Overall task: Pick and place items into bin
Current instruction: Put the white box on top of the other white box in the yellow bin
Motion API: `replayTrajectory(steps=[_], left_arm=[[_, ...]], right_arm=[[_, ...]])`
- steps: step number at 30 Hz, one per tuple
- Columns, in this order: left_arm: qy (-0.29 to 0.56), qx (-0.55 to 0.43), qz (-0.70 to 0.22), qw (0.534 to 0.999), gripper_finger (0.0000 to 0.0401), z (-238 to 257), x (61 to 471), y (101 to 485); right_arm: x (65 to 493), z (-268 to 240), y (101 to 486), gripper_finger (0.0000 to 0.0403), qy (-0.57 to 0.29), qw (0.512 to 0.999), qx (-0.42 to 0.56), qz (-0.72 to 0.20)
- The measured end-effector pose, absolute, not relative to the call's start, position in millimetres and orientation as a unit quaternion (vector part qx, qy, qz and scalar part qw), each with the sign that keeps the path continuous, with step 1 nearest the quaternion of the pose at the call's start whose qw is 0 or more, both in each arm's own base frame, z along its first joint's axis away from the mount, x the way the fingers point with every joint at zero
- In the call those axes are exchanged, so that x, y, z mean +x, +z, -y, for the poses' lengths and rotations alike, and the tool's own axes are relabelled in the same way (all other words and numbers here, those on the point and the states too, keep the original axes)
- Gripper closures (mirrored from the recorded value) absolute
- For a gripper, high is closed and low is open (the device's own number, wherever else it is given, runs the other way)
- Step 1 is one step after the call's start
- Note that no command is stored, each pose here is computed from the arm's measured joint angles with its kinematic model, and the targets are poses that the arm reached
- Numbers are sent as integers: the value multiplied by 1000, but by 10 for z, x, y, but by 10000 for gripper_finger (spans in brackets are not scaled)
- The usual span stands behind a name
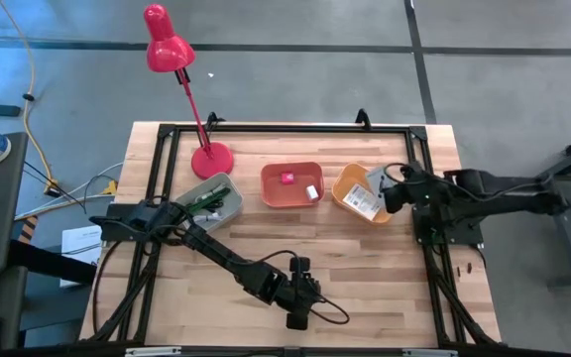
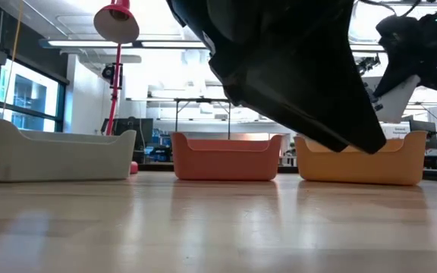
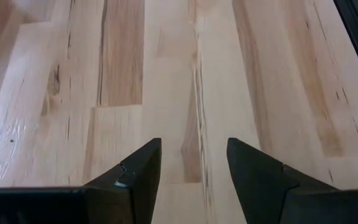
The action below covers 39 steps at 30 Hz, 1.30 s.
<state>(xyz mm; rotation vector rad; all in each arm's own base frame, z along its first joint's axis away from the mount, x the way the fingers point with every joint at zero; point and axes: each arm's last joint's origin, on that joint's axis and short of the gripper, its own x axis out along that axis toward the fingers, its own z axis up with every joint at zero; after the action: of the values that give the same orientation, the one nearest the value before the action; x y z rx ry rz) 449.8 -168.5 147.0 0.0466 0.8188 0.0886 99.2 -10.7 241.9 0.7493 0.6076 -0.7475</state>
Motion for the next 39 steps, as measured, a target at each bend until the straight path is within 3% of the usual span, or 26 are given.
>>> replayTrajectory(steps=[13, 22, 31, 39], left_arm=[[15, -13, -357, 934, 229, 1724, 4543, 1626], [4, 23, -320, 947, 229, 1689, 4473, 2031], [27, 42, -324, 945, 229, 1644, 4400, 2172], [26, 42, -330, 943, 229, 1643, 4394, 2157]], right_arm=[[1293, 391, 2260, 345, -325, 799, 330, -384], [1462, 591, 2142, 345, -280, 798, 330, -419], [1612, 681, 1956, 351, -243, 787, 308, -476], [1651, 693, 1891, 318, -230, 781, 303, -496]])
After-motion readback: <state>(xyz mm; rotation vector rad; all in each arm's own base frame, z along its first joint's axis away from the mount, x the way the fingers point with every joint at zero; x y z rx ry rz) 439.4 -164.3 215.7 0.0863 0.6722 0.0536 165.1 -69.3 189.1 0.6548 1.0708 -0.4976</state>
